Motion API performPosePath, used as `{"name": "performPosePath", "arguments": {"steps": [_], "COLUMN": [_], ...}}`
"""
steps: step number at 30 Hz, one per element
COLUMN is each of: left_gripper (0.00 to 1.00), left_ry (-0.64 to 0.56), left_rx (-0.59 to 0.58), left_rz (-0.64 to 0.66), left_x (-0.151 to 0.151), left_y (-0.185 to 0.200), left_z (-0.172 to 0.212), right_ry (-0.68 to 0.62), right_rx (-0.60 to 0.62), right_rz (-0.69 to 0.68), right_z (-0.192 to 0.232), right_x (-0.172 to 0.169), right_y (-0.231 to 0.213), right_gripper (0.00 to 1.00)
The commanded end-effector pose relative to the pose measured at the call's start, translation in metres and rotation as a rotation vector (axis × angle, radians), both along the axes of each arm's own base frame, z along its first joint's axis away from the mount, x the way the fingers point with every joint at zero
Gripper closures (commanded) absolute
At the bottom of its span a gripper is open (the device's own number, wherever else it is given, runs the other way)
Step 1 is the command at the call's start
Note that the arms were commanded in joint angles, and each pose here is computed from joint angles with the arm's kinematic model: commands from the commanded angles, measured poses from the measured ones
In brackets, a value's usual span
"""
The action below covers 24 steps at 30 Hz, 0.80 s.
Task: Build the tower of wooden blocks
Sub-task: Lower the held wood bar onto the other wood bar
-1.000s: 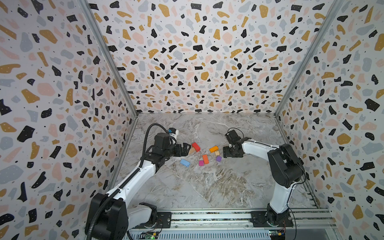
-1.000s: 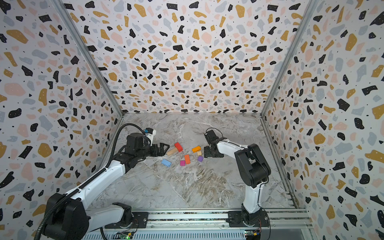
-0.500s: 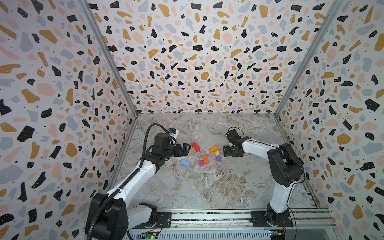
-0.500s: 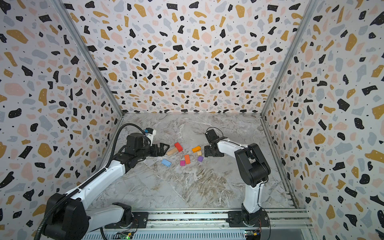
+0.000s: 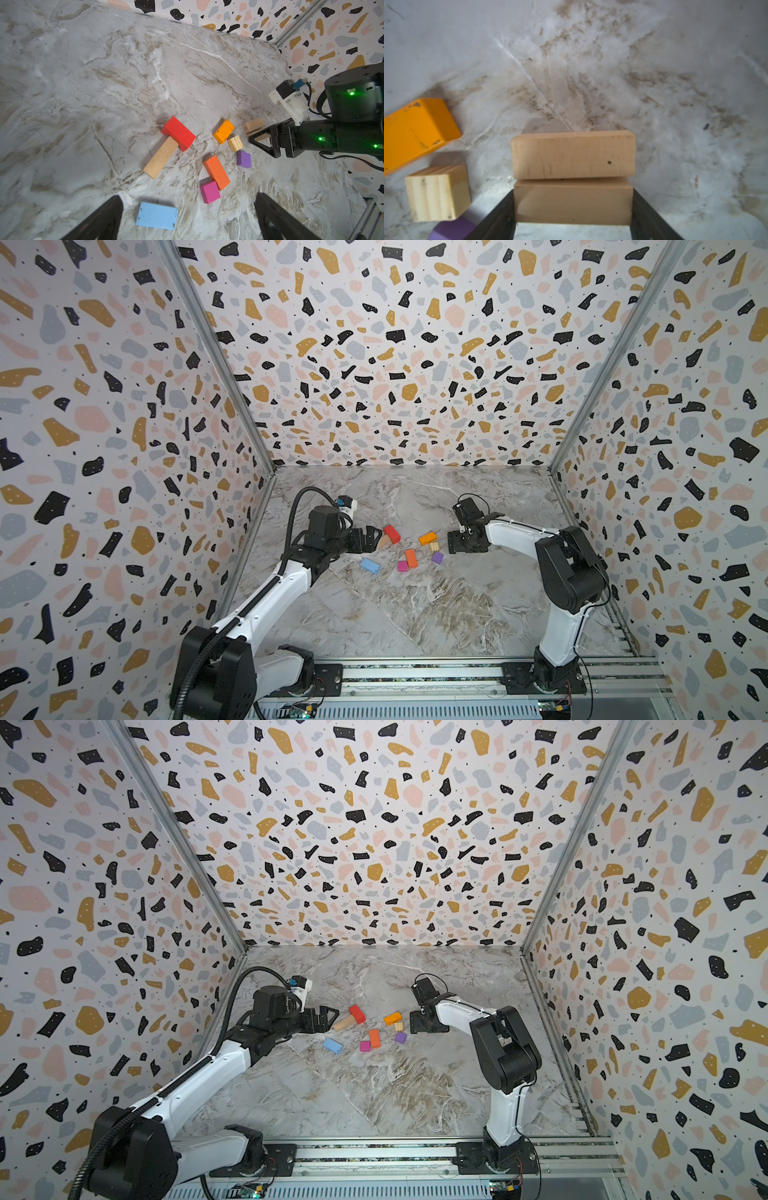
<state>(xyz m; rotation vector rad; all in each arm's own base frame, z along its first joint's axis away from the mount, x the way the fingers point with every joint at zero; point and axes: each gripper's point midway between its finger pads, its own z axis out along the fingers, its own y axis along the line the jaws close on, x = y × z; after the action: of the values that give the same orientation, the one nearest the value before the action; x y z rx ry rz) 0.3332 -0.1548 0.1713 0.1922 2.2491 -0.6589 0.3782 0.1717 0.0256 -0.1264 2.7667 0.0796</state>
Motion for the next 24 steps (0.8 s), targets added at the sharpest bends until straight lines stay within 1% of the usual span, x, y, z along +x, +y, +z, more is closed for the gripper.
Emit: {"name": "performPosePath", "arguments": {"steps": [1, 24], "left_gripper": [0.00, 0.00], "left_ry": [-0.041, -0.038], "left_rx": [-0.005, -0.003], "left_rz": [-0.016, -0.013], "left_x": [-0.0006, 0.0000], "left_y": [-0.0023, -0.0019], "left_z": [0.0087, 0.0079], "right_ry": [0.021, 0.030], "right_rx": [-0.037, -0.004], "right_rz": [-0.015, -0.023], "right_z": [-0.0083, -0.0099], "right_x": [0.0017, 0.0027], "right_y": [-0.0082, -0.0057], "right_gripper": [0.30, 0.27]}}
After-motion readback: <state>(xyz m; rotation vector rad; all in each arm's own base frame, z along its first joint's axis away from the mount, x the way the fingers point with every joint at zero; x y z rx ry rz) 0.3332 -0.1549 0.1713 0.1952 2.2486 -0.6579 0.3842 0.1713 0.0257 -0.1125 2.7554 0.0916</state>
